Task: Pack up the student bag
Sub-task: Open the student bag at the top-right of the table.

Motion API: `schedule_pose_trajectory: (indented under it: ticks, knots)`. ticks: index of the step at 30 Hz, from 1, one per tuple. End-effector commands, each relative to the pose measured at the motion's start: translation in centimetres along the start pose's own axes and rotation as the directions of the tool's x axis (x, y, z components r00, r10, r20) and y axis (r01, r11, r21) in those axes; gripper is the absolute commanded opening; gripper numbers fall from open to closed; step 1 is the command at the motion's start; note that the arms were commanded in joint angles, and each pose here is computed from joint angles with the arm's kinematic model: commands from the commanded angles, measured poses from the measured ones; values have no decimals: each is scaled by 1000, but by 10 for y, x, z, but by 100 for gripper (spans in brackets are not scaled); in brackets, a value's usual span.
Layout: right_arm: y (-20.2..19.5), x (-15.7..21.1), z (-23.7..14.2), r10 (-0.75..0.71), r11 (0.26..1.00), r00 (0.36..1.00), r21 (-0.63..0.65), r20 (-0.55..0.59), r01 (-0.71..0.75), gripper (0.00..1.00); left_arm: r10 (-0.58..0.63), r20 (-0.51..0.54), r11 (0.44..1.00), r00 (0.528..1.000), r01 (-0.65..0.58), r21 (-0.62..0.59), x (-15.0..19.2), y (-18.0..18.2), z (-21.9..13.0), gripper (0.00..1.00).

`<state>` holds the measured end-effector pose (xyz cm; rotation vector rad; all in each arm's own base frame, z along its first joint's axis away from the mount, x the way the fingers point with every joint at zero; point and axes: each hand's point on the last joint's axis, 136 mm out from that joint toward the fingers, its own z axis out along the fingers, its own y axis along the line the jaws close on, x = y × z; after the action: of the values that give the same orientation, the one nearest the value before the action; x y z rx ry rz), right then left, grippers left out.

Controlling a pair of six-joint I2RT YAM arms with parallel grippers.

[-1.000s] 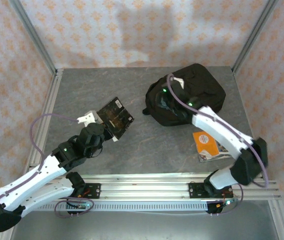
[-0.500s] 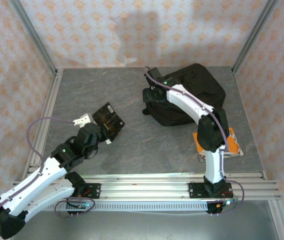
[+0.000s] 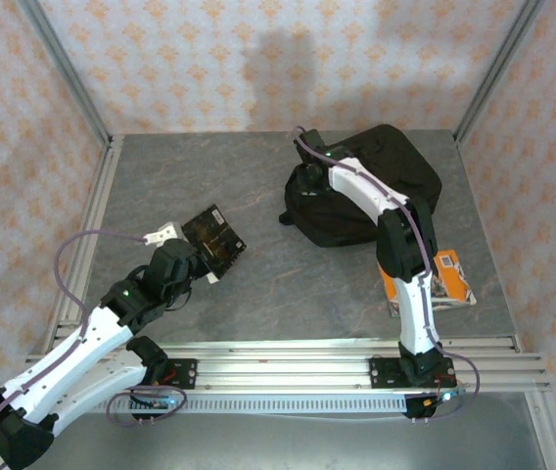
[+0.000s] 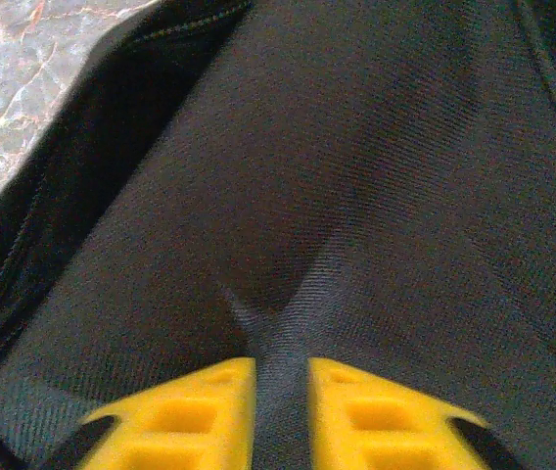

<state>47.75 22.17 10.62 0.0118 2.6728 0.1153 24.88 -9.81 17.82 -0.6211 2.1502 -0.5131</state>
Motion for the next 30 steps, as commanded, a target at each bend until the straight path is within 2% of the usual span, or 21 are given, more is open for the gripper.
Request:
schedule_pose_trajectory:
  ticks: [1,3,8,9,12,13,17,21,23,25,26,28,30]
  knots:
    - [-2,-5,-5,-4,1000,1000,-5,27,4,6,-22,58,998,998,19,53,-15,-13,-1,0]
    - [-8,-10,-16,-1,1000,998,5,61,0,0,-20,56,998,998,17,53,-15,-13,-1,0]
    - [-30,-19,-47,-34,998,992,63,125,27,0,-9,43,998,999,6,61,-13,-16,1,0]
    - [-37,-18,-50,-62,994,991,95,119,51,7,-6,36,998,999,3,66,-12,-17,2,0]
    - [-69,-21,-58,-141,951,984,290,105,106,49,2,10,997,1000,-3,80,-7,-23,7,0]
    - [-81,-24,-61,-171,924,980,362,104,123,56,5,1,996,1000,-5,85,-6,-24,9,0]
    - [-113,-33,-62,-266,801,961,571,71,179,72,14,-29,995,999,-11,99,0,-30,14,0]
    - [-127,-35,-42,-276,753,961,621,1,216,77,24,-42,993,999,-19,112,1,-34,15,0]
    - [-131,-36,-30,-267,757,963,614,-23,224,75,28,-42,993,999,-22,120,1,-36,14,0]
    - [-132,-36,-21,-254,772,966,594,-39,227,63,36,-43,991,998,-30,132,0,-38,11,0]
    - [-132,-37,-19,-250,780,968,584,-38,224,55,40,-41,990,998,-34,136,-1,-39,10,0]
    - [-130,-40,-23,-245,802,969,557,-18,214,29,44,-32,989,999,-39,142,-4,-41,8,0]
    - [-124,-45,-34,-239,830,971,525,28,189,8,47,-21,989,999,-44,142,-7,-43,6,0]
